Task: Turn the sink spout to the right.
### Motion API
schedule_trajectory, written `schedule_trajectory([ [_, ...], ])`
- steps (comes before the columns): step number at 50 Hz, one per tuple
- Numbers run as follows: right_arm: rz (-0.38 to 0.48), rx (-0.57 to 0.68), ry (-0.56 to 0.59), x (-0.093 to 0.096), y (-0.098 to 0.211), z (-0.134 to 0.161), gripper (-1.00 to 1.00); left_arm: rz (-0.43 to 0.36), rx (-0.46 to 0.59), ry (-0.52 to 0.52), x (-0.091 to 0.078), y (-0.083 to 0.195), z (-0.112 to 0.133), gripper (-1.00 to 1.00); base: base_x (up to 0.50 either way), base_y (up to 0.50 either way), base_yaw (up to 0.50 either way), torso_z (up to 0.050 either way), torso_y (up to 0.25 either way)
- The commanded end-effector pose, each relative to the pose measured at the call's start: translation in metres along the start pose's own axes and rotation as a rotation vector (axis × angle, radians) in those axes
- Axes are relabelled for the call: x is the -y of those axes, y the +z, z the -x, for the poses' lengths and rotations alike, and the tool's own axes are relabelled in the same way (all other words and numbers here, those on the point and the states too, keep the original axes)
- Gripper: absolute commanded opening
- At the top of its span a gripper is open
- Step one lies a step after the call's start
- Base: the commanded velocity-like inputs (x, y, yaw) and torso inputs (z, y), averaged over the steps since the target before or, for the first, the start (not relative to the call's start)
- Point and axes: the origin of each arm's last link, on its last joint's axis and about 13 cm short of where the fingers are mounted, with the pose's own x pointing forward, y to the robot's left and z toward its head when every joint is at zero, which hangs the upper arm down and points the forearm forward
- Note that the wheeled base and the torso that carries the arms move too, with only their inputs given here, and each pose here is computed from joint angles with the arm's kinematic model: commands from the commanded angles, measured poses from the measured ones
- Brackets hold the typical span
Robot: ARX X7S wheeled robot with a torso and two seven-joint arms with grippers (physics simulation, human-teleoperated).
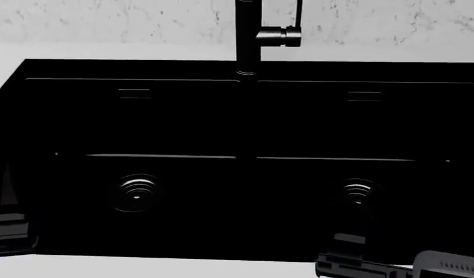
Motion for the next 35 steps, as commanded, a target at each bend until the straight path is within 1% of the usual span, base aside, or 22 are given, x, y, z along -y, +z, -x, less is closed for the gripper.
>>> schedule_trajectory([
  [1,-0.002,0.000,0.001,0.0005,0.0000,0.0005,1.00,-0.002,-0.003,0.000,0.0003,-0.0005,0.0006,1.00,0.23,0.14,0.00,0.000,0.000],
  [6,-0.005,0.000,0.000,0.0005,-0.0007,0.0010,1.00,0.009,-0.003,-0.004,0.0010,0.0006,0.0003,1.00,0.23,0.13,0.00,0.000,0.000],
  [13,-0.003,0.002,-0.003,0.0006,0.0003,0.0012,1.00,0.004,-0.004,-0.003,0.0004,-0.0009,0.0007,1.00,0.23,0.10,0.00,0.000,0.000],
  [35,0.000,-0.006,-0.006,0.0009,-0.0011,0.0006,1.00,0.011,-0.008,-0.011,0.0019,-0.0012,-0.0008,1.00,0.21,0.04,0.00,0.000,0.001],
])
